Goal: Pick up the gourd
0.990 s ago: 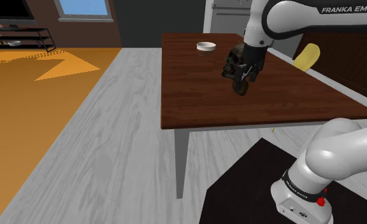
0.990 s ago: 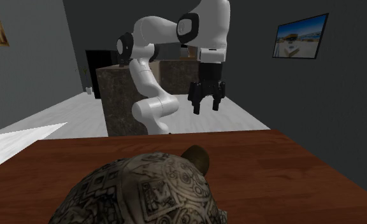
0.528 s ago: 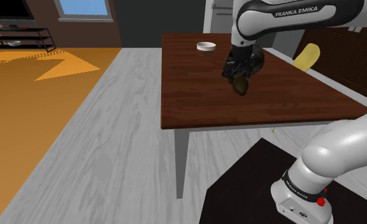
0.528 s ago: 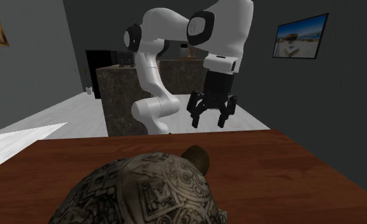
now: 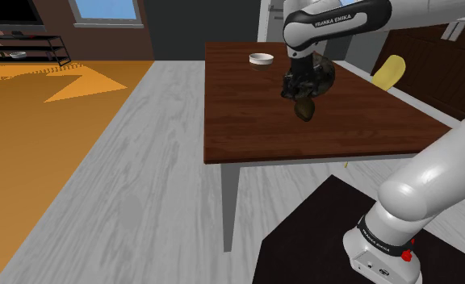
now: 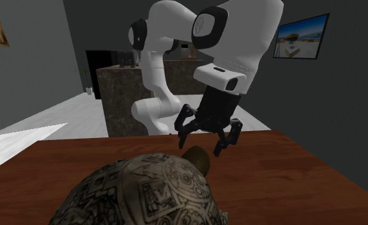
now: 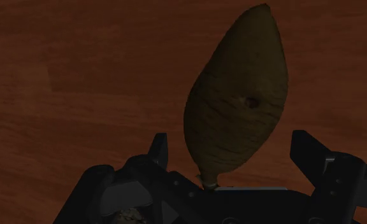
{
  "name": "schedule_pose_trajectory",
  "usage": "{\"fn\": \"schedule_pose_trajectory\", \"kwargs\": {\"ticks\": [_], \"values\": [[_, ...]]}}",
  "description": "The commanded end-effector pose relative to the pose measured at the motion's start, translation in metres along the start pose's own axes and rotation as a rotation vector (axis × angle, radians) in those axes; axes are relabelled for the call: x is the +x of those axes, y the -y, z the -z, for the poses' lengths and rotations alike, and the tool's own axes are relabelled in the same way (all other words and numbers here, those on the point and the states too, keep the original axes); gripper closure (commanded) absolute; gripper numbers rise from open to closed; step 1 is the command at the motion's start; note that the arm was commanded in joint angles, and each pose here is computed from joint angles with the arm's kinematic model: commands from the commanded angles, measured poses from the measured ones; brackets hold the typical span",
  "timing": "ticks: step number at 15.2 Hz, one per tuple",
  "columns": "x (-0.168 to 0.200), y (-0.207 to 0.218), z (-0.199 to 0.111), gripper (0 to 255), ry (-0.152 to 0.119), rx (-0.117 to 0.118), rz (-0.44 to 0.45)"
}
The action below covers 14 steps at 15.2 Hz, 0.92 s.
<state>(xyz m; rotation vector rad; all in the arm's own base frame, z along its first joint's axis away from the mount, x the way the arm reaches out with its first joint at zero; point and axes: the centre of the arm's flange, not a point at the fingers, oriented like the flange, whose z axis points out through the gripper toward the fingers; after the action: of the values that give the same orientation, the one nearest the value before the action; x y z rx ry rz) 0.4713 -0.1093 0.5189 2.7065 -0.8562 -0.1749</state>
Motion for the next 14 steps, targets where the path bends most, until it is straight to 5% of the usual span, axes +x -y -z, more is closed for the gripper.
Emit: {"fn": "schedule_pose_trajectory", "kwargs": {"ticks": [1,11,12,14], "values": [[0.027,-0.005,-0.007,0,0.023,-0.034,-0.079],[0.032,0.006,-0.046,0,0.026,-0.039,-0.09],[0.032,0.006,-0.046,255,0.026,-0.039,-0.09],[0.032,0.006,-0.046,255,0.026,-0.039,-0.09]]}}
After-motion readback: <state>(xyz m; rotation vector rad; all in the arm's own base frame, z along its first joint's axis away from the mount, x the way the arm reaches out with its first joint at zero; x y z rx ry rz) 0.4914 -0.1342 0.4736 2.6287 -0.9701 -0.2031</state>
